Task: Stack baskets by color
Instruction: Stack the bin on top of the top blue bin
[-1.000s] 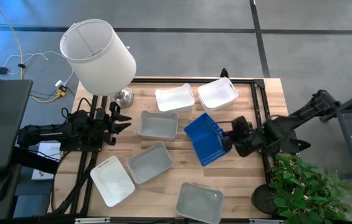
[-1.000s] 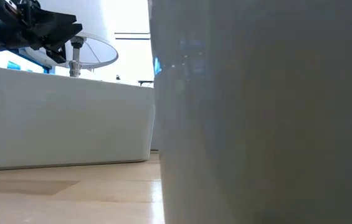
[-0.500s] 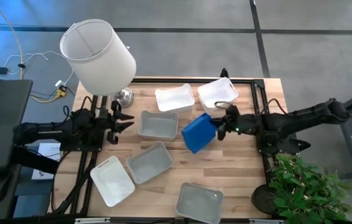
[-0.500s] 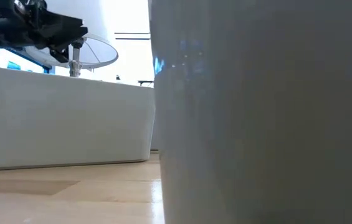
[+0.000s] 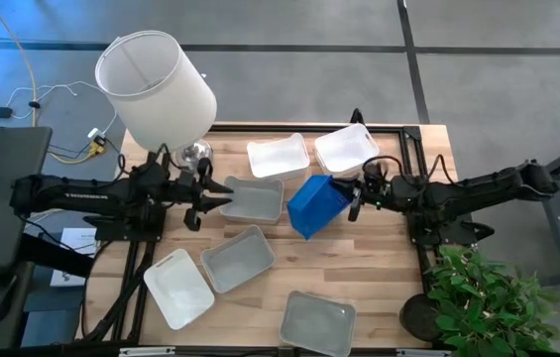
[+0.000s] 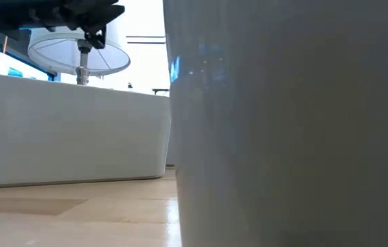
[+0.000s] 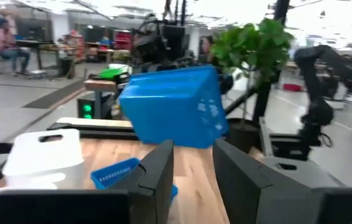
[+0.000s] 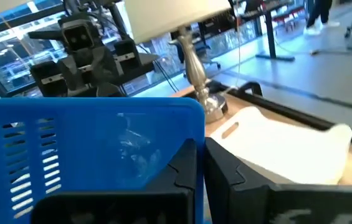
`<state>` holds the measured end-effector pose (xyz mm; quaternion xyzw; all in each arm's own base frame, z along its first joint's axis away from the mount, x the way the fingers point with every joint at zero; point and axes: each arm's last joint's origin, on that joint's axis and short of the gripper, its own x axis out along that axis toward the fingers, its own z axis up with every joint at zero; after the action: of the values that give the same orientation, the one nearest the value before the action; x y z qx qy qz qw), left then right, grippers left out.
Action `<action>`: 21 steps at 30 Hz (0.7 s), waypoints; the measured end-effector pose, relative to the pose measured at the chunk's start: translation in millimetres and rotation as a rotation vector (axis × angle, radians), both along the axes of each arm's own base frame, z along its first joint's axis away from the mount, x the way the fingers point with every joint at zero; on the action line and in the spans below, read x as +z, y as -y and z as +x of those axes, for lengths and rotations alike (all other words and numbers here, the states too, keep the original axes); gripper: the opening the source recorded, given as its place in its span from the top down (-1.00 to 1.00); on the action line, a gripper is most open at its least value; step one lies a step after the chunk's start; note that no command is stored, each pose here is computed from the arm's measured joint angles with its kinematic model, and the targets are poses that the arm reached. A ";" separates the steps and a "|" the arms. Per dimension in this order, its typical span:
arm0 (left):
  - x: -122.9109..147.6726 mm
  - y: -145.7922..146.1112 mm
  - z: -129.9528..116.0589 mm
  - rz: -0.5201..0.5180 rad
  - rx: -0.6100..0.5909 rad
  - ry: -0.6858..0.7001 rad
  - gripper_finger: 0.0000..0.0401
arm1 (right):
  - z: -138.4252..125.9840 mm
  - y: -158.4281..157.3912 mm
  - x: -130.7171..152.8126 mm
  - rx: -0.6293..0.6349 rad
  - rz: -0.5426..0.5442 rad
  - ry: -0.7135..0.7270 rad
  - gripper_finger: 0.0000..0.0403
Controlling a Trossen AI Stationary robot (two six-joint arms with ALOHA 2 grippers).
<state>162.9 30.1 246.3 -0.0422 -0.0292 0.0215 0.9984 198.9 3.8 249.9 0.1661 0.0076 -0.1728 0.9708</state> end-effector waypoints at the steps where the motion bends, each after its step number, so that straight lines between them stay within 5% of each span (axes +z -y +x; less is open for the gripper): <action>1: 0.2 0.4 2.1 0.007 0.014 -0.005 0.52 | 0.1 0.0 0.9 0.001 -0.014 0.005 1.00; 14: 5.2 8.9 1.0 0.092 0.034 -0.004 0.96 | -0.1 0.5 0.6 -0.017 -0.019 -0.001 1.00; 21: 3.2 8.8 0.5 0.099 0.038 -0.027 1.00 | -0.1 0.5 0.6 -0.017 -0.019 -0.001 1.00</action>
<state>163.4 21.4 249.5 0.0082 -0.0177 0.0394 0.9990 198.9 3.3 250.5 0.1569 0.0050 -0.1811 0.9709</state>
